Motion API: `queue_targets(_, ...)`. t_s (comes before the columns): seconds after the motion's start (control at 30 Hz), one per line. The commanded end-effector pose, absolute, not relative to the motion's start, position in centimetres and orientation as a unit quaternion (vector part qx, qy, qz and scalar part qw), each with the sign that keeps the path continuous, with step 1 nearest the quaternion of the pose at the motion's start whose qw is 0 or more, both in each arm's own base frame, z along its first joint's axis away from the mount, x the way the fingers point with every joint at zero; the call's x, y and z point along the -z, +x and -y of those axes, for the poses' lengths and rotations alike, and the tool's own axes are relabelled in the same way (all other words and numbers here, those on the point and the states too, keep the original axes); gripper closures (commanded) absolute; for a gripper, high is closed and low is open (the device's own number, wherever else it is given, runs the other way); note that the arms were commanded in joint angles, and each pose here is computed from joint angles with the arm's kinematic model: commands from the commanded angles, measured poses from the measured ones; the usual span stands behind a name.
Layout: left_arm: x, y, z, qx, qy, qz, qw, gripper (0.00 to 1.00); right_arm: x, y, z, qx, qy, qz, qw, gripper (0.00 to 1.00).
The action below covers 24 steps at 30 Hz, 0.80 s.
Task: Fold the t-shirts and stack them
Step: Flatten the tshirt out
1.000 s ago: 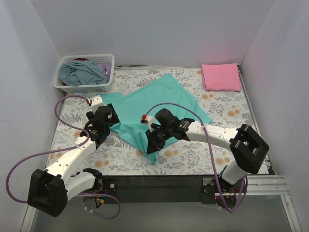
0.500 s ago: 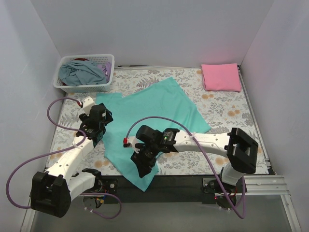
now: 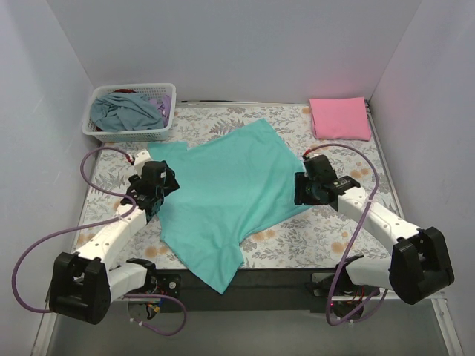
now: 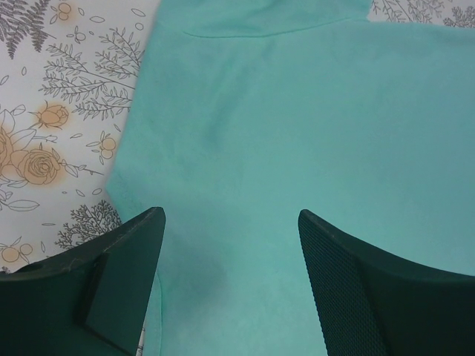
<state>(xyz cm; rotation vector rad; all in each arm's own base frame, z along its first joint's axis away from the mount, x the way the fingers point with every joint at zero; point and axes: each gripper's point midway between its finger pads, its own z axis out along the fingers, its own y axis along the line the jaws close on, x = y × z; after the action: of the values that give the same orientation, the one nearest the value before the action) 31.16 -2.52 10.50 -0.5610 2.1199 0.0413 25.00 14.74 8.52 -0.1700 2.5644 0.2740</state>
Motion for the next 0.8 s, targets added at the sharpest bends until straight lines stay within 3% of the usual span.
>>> queue_targets(0.0,-10.3,31.4,2.7,-0.013,-0.225,-0.863,0.452,0.28,-8.1,26.5,-10.3,-0.051,0.027,-0.949,0.309,0.45)
queue_targets(0.17,-8.4,32.3,3.3,-0.018,-0.218,-0.880,0.422,0.28,-7.0,28.0,-7.2,-0.044,0.111,-0.938,0.325,0.45)
queue_targets(0.43,-6.8,33.4,3.0,-0.033,-0.225,-0.889,0.397,0.28,-7.9,30.4,-6.3,-0.029,0.150,-0.919,0.364,0.44)
queue_targets(0.77,-5.7,33.8,2.4,-0.048,-0.231,-0.893,0.384,0.28,-4.7,30.9,-5.8,0.011,0.159,-0.935,0.318,0.49)
